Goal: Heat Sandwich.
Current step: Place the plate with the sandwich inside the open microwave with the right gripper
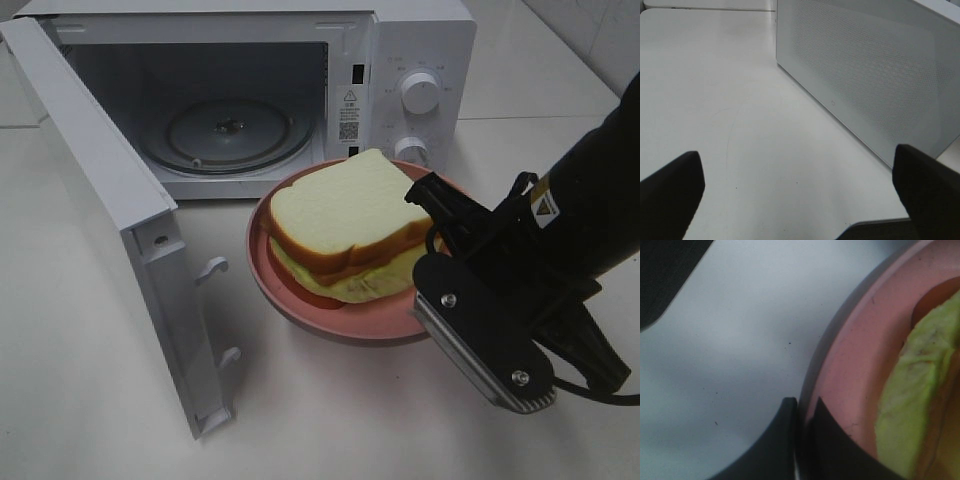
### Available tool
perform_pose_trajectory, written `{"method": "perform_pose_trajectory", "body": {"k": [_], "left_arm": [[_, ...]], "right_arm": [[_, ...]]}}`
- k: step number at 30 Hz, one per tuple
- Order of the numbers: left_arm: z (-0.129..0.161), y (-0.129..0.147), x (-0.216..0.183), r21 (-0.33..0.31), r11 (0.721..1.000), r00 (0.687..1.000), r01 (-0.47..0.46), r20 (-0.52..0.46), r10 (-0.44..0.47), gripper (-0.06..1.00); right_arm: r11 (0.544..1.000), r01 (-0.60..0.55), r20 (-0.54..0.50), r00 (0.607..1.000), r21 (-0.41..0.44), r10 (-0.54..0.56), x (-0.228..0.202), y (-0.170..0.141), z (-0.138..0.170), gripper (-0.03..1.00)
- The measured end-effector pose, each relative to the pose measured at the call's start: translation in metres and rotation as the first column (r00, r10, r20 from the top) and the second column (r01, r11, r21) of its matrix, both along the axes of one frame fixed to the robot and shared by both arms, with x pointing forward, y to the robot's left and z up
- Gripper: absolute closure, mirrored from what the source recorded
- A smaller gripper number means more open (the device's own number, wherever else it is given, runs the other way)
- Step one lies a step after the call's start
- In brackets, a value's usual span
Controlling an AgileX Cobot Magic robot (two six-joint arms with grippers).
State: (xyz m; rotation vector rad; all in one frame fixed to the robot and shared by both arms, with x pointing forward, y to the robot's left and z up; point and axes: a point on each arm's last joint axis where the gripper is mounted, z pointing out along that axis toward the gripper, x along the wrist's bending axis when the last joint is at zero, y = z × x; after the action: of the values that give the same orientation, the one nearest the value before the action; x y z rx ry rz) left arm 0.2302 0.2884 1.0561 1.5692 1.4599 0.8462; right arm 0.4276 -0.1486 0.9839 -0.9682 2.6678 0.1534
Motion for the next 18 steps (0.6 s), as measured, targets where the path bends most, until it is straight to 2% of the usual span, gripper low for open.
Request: {"method": "perform_pose_trajectory", "body": {"k": [2,7,18], "left_arm": [[0.0,0.0,0.0,0.0,1.0,1.0,0.0,0.0,0.0,-0.01],[0.0,0.0,0.0,0.0,1.0,1.0,0.0,0.0,0.0,-0.01],[0.0,0.0,0.0,0.0,1.0,1.0,0.0,0.0,0.0,-0.01]], "right_arm": [[0.999,-0.032,0.0,0.999,-0.013,0.032,-0.0003,-0.0008,-0.0002,0.92],[1.0,-0.02,-0.01,1.0,-0.006,0.02,0.0021,-0.0043,-0.0003,0.92],[0.998,-0.013,0.004,1.0,0.054,0.013,0.0094,-0.0005,-0.0039,0.92]]}}
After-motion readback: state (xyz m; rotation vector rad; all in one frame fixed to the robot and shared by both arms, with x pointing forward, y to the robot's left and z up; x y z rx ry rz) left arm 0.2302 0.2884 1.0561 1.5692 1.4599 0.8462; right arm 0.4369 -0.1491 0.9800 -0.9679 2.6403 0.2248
